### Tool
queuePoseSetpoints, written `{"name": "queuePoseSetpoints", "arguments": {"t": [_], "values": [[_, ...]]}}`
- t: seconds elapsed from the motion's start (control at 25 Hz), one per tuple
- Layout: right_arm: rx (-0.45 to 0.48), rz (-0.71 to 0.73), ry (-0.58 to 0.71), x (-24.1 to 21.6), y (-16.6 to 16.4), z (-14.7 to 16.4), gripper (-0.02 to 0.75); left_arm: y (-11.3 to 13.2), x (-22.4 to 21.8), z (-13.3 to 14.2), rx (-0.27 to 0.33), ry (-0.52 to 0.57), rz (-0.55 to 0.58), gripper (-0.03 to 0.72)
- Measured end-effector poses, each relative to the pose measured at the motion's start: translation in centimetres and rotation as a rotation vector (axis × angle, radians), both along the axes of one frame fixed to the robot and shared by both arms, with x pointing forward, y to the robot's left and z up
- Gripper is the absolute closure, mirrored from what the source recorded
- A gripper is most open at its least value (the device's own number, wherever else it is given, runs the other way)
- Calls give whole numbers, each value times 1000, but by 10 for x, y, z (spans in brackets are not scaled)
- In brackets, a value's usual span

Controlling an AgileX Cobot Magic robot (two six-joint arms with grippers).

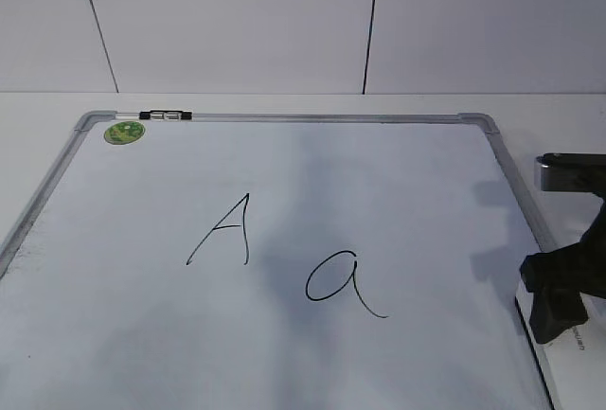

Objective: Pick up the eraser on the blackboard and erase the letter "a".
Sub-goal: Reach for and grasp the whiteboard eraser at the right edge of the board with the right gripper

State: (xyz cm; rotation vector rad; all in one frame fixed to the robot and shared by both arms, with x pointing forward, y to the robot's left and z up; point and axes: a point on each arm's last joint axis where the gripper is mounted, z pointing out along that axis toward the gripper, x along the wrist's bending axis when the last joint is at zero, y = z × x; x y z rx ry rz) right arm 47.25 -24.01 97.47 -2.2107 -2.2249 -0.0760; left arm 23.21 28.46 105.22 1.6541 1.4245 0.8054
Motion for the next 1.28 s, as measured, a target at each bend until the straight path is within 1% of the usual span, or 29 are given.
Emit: {"name": "queuePoseSetpoints", "arguments": {"t": [0.52, 0.8, 1.28], "values": [[-10, -1, 43, 4, 1, -13, 85, 0, 0, 0, 0, 0, 0, 382], [-7, -6, 29, 7, 2, -15, 85, 0, 0, 0, 0, 0, 0, 382], [-12, -6, 47, 8, 2, -20, 93, 0, 0, 0, 0, 0, 0, 382]]}}
